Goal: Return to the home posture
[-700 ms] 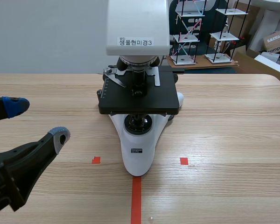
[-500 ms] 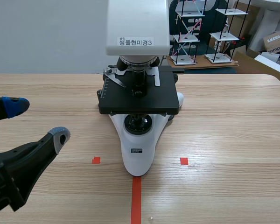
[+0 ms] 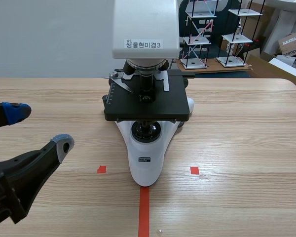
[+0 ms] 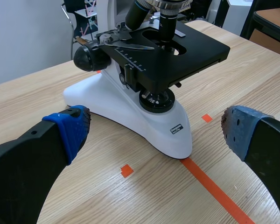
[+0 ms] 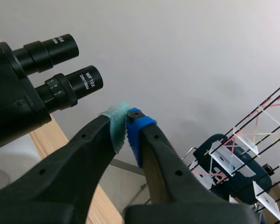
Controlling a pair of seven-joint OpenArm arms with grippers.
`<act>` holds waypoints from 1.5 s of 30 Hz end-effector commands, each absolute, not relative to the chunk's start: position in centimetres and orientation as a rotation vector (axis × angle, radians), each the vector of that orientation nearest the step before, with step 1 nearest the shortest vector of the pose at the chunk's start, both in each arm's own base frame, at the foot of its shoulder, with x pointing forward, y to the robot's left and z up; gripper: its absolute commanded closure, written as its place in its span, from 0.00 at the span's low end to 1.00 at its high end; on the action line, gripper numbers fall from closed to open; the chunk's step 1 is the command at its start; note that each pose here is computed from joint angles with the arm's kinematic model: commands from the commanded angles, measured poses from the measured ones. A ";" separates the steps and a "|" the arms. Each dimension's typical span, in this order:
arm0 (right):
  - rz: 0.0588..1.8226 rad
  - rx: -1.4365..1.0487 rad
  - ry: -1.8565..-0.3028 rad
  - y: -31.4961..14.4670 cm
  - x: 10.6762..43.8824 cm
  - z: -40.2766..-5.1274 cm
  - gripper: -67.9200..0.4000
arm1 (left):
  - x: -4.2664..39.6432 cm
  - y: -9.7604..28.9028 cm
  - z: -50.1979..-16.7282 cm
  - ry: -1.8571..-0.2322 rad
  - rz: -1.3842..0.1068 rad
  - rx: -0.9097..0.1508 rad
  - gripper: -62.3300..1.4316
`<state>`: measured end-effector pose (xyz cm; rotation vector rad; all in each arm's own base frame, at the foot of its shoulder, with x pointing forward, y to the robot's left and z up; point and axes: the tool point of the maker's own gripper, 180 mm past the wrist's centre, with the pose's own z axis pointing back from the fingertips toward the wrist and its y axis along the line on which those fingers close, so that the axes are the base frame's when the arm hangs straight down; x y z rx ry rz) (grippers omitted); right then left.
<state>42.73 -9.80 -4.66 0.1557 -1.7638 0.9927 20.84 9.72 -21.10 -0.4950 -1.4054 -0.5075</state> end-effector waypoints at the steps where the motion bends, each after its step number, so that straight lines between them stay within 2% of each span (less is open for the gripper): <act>1: 0.991 0.137 -1.807 -10.5 42.3 -3.2 0.80 | 20.9 9.5 -20.0 -1.441 -0.502 -0.509 0.05; 7: 0.932 0.136 -1.788 -12.2 41.6 -4.8 0.45 | 20.9 9.5 -20.0 -1.441 -0.502 -0.509 0.05; 12: 0.854 0.143 -1.759 -14.0 40.2 -7.2 0.25 | 20.9 9.5 -20.0 -1.441 -0.502 -0.509 0.05; 15: 0.819 0.161 -1.732 -14.7 38.8 -9.0 0.16 | 20.9 9.5 -20.0 -1.441 -0.502 -0.509 0.05; 24: 0.728 0.277 -1.571 -14.9 32.8 -16.1 0.01 | 20.9 9.5 -20.0 -1.442 -0.502 -0.509 0.05; 27: 0.703 0.311 -1.539 -14.9 30.7 -17.6 0.00 | 20.9 9.5 -20.0 -1.441 -0.502 -0.509 0.05; 37: 0.544 0.315 -1.490 -16.4 26.1 -19.7 0.00 | 20.9 9.5 -20.0 -1.441 -0.502 -0.509 0.05; 45: 0.568 0.347 -1.445 -14.8 23.1 -19.7 0.00 | 20.9 9.5 -20.0 -1.441 -0.502 -0.509 0.05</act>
